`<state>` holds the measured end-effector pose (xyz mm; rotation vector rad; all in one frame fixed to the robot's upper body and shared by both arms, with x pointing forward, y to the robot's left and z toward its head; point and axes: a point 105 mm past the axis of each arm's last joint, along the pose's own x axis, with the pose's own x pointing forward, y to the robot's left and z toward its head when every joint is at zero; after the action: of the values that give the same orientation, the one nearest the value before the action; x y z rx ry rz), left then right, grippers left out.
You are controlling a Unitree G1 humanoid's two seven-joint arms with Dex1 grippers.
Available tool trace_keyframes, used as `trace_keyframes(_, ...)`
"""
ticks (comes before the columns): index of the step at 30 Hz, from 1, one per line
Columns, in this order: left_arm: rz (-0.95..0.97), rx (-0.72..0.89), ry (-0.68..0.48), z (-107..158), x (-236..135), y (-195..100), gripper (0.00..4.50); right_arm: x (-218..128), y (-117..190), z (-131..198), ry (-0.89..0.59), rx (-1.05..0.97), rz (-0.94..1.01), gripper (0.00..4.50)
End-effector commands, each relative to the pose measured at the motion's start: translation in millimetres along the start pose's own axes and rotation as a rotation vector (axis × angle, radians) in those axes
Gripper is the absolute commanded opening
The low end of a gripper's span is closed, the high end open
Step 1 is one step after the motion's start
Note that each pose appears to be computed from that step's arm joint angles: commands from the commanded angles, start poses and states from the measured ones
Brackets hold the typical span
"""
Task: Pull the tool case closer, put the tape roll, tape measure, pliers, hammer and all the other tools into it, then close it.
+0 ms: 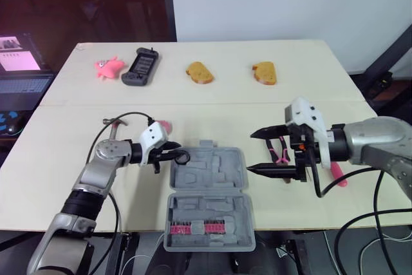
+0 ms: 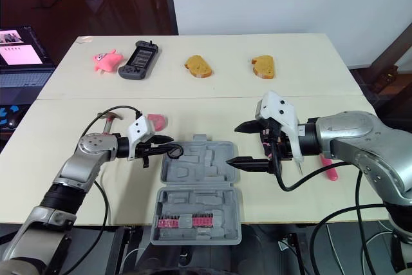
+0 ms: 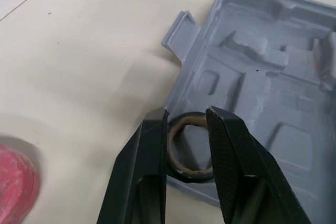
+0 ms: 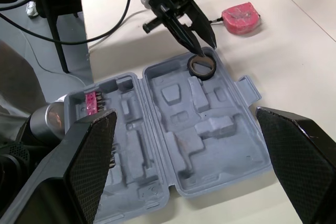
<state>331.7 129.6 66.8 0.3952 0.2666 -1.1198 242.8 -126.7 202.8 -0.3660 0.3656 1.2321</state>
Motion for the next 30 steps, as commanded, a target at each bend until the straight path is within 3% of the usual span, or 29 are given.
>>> trace_keyframes(1,-0.034,0.048,0.008,-6,8,-6,1.23,-4,-1,9,-0.013,-0.046,-0.020,4.50)
trace_keyframes(8,-0.049,0.044,0.086,-36,14,-10,1.23,-5,-2,10,-0.008,-0.050,-0.030,4.50)
trace_keyframes(13,-0.052,0.040,0.081,-36,13,-8,1.23,-7,-2,10,-0.004,-0.048,-0.032,4.50)
trace_keyframes(15,-0.014,0.044,0.043,-24,9,0,1.23,-7,-3,9,0.004,-0.060,-0.039,4.50)
trace_keyframes(20,0.073,0.042,-0.148,39,-16,22,1.23,-14,-16,10,-0.044,-0.060,-0.102,4.50)
trace_keyframes(24,0.137,0.065,-0.122,47,-60,28,1.23,-27,-27,-35,0.143,-0.011,-0.138,4.50)
trace_keyframes(28,0.266,0.012,-0.041,29,-129,41,3.04,-55,-51,-68,0.149,-0.039,-0.255,4.50)
trace_keyframes(29,0.285,0.000,-0.031,26,-138,42,3.69,-60,-54,-73,0.161,-0.060,-0.274,4.50)
trace_keyframes(30,0.319,0.001,-0.007,20,-151,45,4.01,-70,-58,-78,0.153,-0.045,-0.299,4.50)
